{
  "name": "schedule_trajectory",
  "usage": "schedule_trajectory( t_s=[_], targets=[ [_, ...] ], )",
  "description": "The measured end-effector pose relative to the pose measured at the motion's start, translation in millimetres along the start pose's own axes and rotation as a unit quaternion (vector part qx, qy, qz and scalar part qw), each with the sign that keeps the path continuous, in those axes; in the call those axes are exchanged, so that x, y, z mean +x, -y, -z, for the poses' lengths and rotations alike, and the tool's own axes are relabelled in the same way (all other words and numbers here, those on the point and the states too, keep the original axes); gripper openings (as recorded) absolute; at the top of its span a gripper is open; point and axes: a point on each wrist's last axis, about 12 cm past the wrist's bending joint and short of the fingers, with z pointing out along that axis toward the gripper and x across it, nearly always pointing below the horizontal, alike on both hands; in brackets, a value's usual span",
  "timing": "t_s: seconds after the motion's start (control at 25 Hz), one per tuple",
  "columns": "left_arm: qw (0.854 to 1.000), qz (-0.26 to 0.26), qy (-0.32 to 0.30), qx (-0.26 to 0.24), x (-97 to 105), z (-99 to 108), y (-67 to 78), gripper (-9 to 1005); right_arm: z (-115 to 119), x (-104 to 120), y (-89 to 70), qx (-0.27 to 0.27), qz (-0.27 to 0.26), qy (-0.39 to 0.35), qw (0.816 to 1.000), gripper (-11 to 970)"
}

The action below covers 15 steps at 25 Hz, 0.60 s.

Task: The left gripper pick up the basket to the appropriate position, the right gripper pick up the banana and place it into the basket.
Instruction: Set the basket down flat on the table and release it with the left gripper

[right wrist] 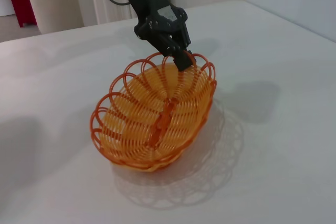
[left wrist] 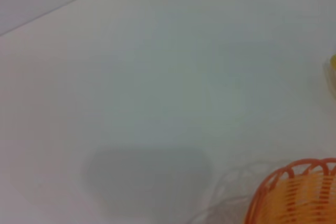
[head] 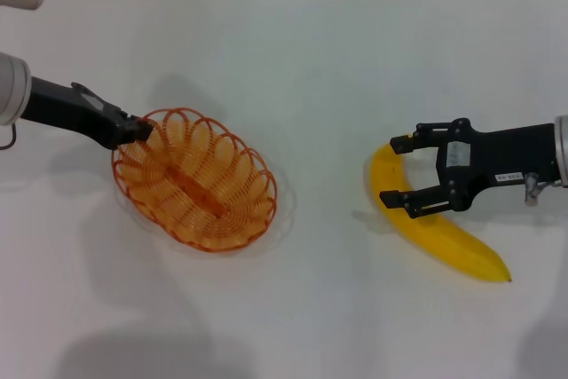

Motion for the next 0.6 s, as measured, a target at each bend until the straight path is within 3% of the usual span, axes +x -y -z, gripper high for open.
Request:
schedule_trajectory(
  t_s=[0.6],
  targets=[
    [1.0, -0.003, -0.003, 0.0, 1.1, 0.0, -0.1, 53, -1.4, 0.1, -0.6, -0.002, 0.0, 0.001, 1.0, 863]
  ],
)
